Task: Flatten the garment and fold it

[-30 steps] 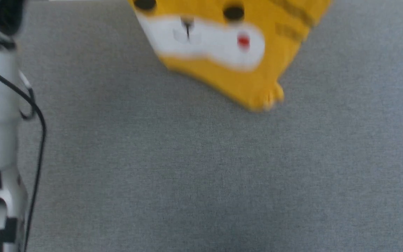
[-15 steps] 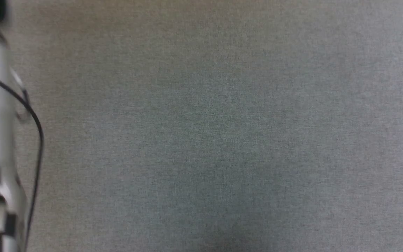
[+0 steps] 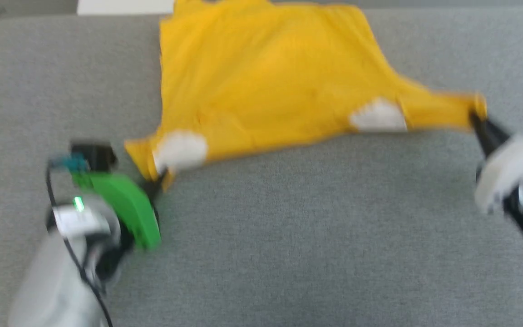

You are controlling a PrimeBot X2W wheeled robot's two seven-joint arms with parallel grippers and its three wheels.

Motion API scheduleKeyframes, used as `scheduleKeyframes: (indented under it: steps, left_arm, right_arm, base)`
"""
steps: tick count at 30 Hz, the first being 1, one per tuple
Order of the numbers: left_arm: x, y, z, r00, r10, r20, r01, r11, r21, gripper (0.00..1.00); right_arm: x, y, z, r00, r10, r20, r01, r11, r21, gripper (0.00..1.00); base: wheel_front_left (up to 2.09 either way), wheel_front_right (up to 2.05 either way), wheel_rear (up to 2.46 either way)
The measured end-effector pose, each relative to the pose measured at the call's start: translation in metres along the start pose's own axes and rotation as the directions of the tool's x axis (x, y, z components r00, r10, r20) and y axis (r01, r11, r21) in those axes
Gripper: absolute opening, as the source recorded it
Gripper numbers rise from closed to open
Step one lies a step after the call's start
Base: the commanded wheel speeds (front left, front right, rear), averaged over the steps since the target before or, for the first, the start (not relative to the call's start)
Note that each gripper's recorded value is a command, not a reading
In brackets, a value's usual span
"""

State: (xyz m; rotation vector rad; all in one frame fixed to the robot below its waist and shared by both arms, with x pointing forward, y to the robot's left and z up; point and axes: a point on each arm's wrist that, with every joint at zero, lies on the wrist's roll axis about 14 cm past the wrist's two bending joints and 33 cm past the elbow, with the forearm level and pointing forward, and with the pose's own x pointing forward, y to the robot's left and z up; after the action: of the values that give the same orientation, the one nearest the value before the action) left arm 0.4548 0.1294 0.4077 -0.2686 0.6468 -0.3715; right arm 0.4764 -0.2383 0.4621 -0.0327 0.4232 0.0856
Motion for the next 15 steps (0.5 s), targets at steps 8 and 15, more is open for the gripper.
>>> scheduleKeyframes:
  steps: [8, 15]
  left_arm:
    - [-0.054, -0.019, -0.060, 0.995, -0.001, -0.101, -0.011, 0.993, -0.115, 0.00]
    - [-0.092, -0.020, -0.097, 0.988, 0.045, -0.148, -0.074, 0.976, -0.202, 0.00]
  right_arm:
    - [-0.072, -0.005, -0.054, 0.990, -0.065, -0.121, 0.077, 0.992, 0.097, 0.00]
    - [-0.125, 0.005, -0.117, 0.943, -0.076, -0.323, 0.146, 0.969, 0.199, 0.00]
  base:
    - [0.00, 0.00, 0.00]
    - [0.00, 0.00, 0.00]
